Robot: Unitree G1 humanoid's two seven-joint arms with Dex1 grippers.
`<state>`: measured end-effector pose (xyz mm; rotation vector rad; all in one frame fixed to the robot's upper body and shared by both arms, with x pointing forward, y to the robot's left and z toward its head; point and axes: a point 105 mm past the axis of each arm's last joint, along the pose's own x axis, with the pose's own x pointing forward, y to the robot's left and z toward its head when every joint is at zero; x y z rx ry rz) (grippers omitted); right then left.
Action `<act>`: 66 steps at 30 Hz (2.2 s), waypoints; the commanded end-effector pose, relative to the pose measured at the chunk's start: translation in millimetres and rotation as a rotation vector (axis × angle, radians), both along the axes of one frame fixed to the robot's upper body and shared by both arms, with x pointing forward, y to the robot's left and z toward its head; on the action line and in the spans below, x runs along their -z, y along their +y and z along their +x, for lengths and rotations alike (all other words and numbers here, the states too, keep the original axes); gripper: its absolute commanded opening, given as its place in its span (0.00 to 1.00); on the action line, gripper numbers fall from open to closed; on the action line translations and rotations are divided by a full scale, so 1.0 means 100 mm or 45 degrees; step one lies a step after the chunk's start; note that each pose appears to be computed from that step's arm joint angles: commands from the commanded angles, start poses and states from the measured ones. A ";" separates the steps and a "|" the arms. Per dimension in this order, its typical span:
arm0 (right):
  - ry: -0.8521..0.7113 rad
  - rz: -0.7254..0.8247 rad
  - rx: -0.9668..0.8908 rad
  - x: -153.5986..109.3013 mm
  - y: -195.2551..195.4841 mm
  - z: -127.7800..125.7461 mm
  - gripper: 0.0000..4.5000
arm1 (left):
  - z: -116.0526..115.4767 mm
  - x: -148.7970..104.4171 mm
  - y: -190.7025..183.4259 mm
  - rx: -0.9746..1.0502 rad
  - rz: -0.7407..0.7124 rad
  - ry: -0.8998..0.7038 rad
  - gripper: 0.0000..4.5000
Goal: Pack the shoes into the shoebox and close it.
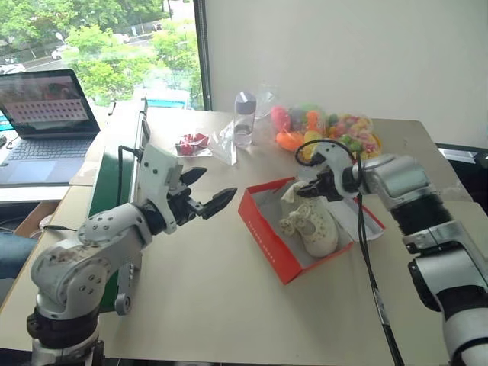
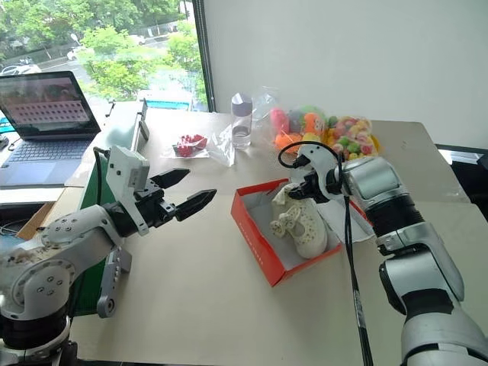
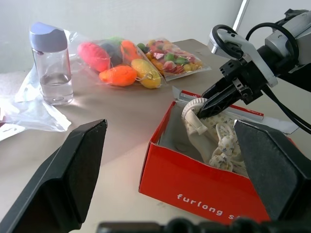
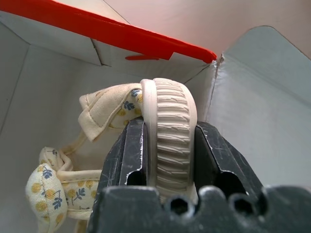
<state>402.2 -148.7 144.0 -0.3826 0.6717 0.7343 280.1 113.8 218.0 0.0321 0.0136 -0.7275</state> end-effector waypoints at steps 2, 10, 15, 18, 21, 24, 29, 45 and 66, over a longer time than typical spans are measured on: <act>-0.055 -0.059 -0.092 0.02 0.19 0.04 0.20 | -0.06 -0.12 -0.04 -0.002 -0.015 -0.088 0.99; -0.114 -0.084 -0.165 0.04 0.48 0.03 0.61 | -0.07 -0.11 -0.01 -0.018 0.007 -0.083 1.00; -0.185 -0.101 -0.178 -0.11 0.50 0.00 0.98 | -0.07 -0.12 0.00 -0.014 0.016 -0.086 1.00; -0.220 -0.082 -0.172 -0.29 0.47 -0.04 0.98 | -0.06 -0.12 0.03 -0.026 0.032 -0.085 1.00; -0.240 0.024 -0.216 -0.65 0.47 -0.17 0.98 | -0.01 -0.10 0.15 -0.097 0.060 -0.073 1.00; -0.290 0.269 -0.381 -1.11 0.63 -0.41 0.98 | 0.09 -0.06 0.38 -0.255 0.084 -0.042 1.00; -0.489 0.609 -0.552 -1.61 0.85 -0.58 0.98 | 0.22 0.08 0.96 -0.629 0.148 0.025 1.00; -0.459 0.780 -0.714 -1.15 1.33 -0.52 0.98 | -0.10 0.47 1.83 -1.359 0.037 0.100 1.00; -0.421 0.645 -0.761 -0.81 1.33 -0.70 0.98 | 0.39 0.77 1.67 -1.377 -0.018 0.114 1.00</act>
